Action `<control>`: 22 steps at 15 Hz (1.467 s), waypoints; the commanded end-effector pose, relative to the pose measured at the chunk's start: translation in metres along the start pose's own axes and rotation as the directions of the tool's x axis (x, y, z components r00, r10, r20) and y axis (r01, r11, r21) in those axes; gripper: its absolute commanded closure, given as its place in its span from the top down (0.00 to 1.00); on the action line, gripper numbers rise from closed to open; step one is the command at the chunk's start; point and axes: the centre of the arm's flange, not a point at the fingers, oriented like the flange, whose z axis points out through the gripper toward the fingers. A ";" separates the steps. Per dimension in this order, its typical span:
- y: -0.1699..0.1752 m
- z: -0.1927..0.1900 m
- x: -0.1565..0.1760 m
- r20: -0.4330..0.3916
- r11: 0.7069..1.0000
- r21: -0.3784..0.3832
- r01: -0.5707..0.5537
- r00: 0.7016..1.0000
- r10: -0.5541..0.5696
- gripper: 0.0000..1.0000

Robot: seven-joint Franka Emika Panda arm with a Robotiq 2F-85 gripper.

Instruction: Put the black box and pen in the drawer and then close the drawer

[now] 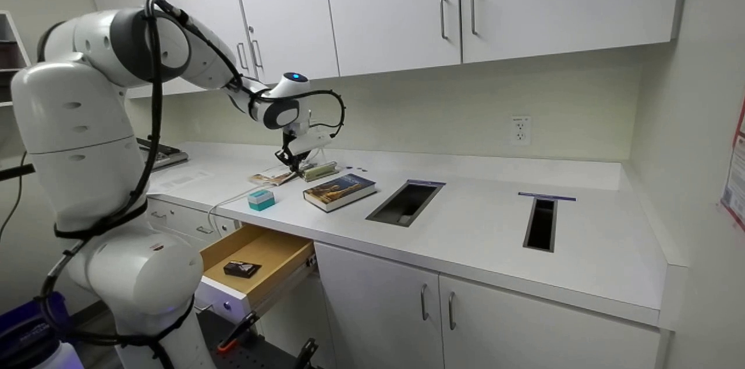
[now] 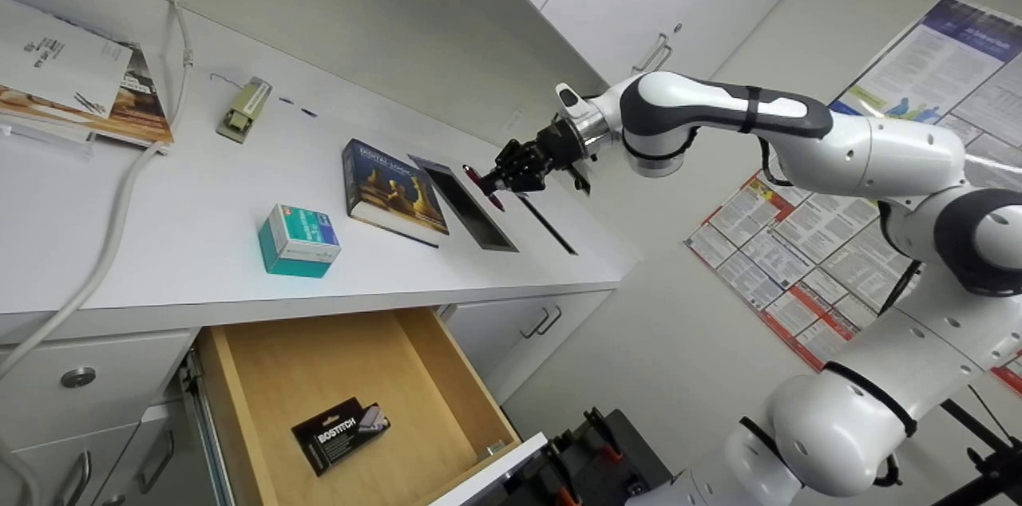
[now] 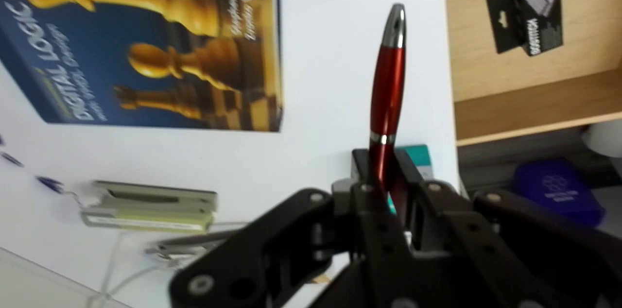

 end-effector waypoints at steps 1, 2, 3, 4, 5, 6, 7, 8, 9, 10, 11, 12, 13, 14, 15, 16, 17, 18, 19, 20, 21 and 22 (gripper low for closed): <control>-0.063 -0.002 0.003 -0.105 0.983 0.114 0.143 0.986 -0.131 0.03; -0.074 0.000 0.005 -0.138 0.971 0.149 0.187 0.976 -0.167 0.03; -0.083 0.002 0.008 -0.172 0.956 0.181 0.232 0.964 -0.201 0.03; -0.091 0.004 0.011 -0.200 0.936 0.219 0.276 0.952 -0.233 0.03; -0.098 0.005 0.014 -0.229 0.913 0.255 0.319 0.937 -0.264 0.03; -0.099 0.004 0.015 -0.248 0.885 0.288 0.366 0.921 -0.300 0.03; -0.090 0.015 0.022 -0.205 0.919 0.253 0.302 0.945 -0.254 0.13; -0.094 0.014 0.022 -0.219 0.903 0.275 0.331 0.936 -0.276 0.13; -0.095 0.013 0.021 -0.225 0.897 0.281 0.340 0.932 -0.283 0.13; -0.094 0.013 0.021 -0.228 0.895 0.280 0.348 0.929 -0.290 0.13; -0.094 0.013 0.020 -0.229 0.894 0.280 0.349 0.929 -0.292 0.03; -0.094 0.020 0.019 -0.229 0.892 0.292 0.344 0.931 -0.284 0.03; -0.101 0.036 0.016 -0.207 0.898 0.294 0.327 0.939 -0.274 0.03; -0.106 0.046 0.014 -0.198 0.901 0.299 0.316 0.944 -0.265 0.03; -0.114 0.060 0.010 -0.186 0.904 0.302 0.304 0.948 -0.257 0.03; -0.119 0.072 0.008 -0.174 0.905 0.308 0.295 0.952 -0.251 0.03; -0.127 0.085 0.005 -0.167 0.906 0.308 0.289 0.954 -0.248 0.03; -0.135 0.099 0.003 -0.157 0.910 0.305 0.281 0.957 -0.243 0.03; -0.141 0.110 0.001 -0.153 0.913 0.304 0.272 0.960 -0.235 0.03; -0.149 0.122 -0.002 -0.155 0.917 0.301 0.261 0.962 -0.223 0.03; -0.154 0.134 -0.005 -0.147 0.927 0.287 0.241 0.967 -0.206 0.03; -0.157 0.145 -0.009 -0.136 0.936 0.273 0.222 0.972 -0.190 0.03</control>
